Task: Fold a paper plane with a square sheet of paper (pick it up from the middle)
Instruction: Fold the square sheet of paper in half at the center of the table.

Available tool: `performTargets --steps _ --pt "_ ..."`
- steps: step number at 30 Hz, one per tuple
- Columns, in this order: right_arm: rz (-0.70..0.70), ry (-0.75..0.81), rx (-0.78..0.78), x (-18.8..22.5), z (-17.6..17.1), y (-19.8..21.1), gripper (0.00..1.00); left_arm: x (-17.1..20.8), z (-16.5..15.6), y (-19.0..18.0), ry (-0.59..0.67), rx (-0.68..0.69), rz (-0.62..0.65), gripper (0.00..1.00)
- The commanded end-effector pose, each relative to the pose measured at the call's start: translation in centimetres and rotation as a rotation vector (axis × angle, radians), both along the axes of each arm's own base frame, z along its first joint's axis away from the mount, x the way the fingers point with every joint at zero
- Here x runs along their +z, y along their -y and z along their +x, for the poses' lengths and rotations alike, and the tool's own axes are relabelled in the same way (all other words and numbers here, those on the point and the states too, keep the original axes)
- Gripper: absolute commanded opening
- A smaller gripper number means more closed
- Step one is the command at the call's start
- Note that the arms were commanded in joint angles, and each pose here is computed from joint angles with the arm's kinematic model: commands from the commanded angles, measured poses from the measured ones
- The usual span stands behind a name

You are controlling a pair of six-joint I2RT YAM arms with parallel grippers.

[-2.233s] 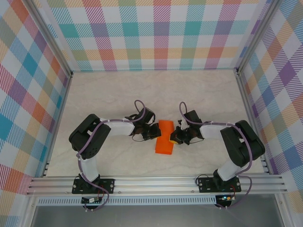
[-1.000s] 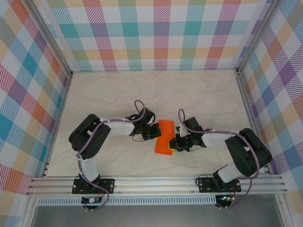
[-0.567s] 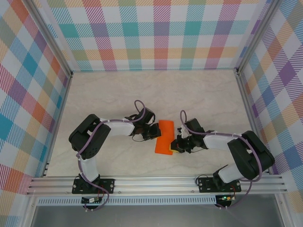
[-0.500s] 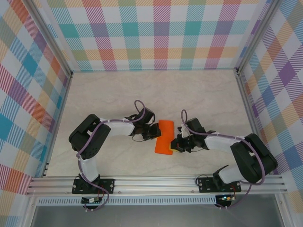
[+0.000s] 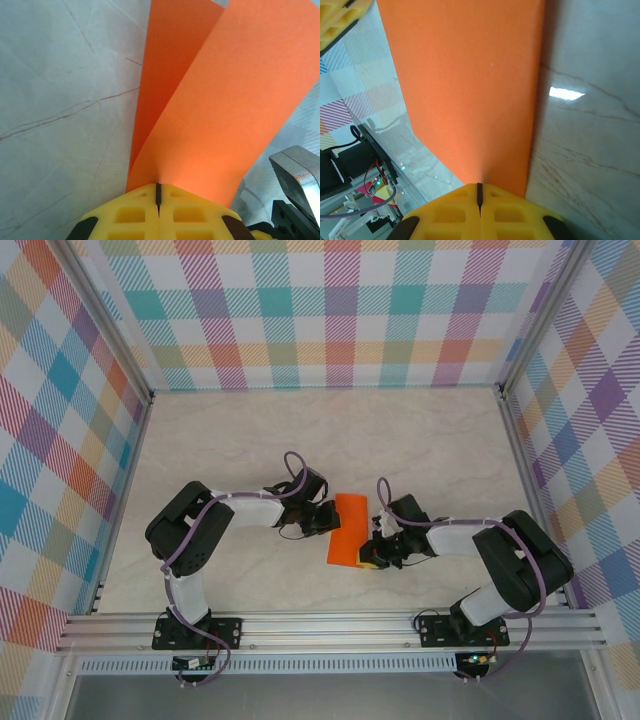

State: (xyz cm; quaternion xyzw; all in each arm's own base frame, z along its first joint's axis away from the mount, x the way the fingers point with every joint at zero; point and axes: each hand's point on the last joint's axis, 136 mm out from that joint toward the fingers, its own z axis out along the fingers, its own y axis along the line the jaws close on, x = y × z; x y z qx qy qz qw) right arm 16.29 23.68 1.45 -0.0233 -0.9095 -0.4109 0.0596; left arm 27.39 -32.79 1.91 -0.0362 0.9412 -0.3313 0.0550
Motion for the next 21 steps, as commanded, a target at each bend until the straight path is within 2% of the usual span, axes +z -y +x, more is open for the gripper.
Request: performTargets --steps 1,5,14,17,21 --pt "-0.024 -0.006 0.024 -0.1 -1.0 0.2 0.0 -3.4 -2.0 -2.6 -0.054 0.005 0.144 0.0" --pt "-0.015 0.033 0.042 0.9 -1.1 -0.2 0.01 -3.3 -1.9 -2.6 -0.052 0.005 0.144 0.0" --pt "-0.178 -0.032 0.02 -3.1 -2.3 2.2 0.0 -3.3 -2.0 -2.6 -0.053 0.002 0.145 0.0" --pt "-0.11 -0.021 0.03 -1.4 -1.8 1.1 0.0 -3.4 -2.1 -2.7 -0.055 0.001 0.148 0.0" --pt "-0.093 0.12 0.013 2.9 0.6 0.6 0.0 -3.4 -2.2 -2.8 -0.054 0.001 0.153 0.0"
